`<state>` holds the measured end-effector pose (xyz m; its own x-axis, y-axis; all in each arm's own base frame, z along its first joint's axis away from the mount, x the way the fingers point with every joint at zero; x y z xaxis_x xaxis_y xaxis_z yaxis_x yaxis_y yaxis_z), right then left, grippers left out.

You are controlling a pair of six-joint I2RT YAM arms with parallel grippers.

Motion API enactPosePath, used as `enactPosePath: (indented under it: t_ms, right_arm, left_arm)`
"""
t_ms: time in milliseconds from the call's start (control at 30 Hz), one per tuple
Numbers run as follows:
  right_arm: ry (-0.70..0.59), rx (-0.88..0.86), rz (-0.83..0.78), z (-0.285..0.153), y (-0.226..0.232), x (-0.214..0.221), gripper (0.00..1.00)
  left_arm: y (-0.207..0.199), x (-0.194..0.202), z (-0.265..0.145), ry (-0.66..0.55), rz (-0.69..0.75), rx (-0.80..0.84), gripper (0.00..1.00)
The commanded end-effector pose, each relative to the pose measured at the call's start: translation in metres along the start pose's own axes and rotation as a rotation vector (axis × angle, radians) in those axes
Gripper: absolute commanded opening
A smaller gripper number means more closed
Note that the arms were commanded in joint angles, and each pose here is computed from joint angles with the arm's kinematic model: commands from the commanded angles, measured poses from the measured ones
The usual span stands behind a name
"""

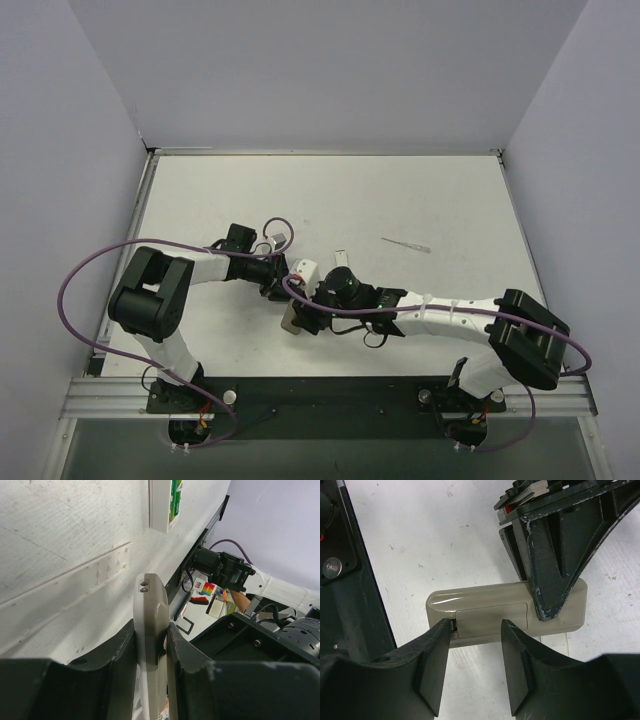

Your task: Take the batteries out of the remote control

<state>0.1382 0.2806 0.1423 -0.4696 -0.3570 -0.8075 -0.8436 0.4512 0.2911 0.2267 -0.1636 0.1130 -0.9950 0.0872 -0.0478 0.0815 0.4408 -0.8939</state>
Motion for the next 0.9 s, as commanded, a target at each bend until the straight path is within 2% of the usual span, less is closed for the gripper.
enactPosePath:
  t_ms: [0, 167, 433, 867]
  right_arm:
    - [0.027, 0.032, -0.058, 0.006, 0.000, 0.007, 0.40]
    - [0.037, 0.055, -0.140, 0.007, 0.006, 0.012, 0.39]
    - [0.062, 0.200, -0.325, 0.009, 0.021, 0.018, 0.39]
    - [0.105, 0.296, -0.436, 0.013, 0.035, 0.029, 0.39]
  left_arm:
    - [-0.010, -0.003, -0.002, 0.017, 0.017, 0.067, 0.00]
    - [-0.007, -0.001, -0.001, 0.024, -0.004, 0.071, 0.00]
    - [-0.004, 0.000, 0.000, 0.029, -0.027, 0.070, 0.00]
    - [-0.001, 0.002, 0.002, 0.037, -0.056, 0.068, 0.00]
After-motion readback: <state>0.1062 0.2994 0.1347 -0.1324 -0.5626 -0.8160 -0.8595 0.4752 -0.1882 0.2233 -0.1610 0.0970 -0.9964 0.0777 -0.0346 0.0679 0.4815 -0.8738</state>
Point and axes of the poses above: each gripper's point midway between its finger pads, its own z axis out along the fingers, its own y axis along the line the jaws close on, x = y × z, the point moved 10 cm from there along -z, back along the fingers, and after that the axes turned 10 degrees about z, right-handed, at the moved point
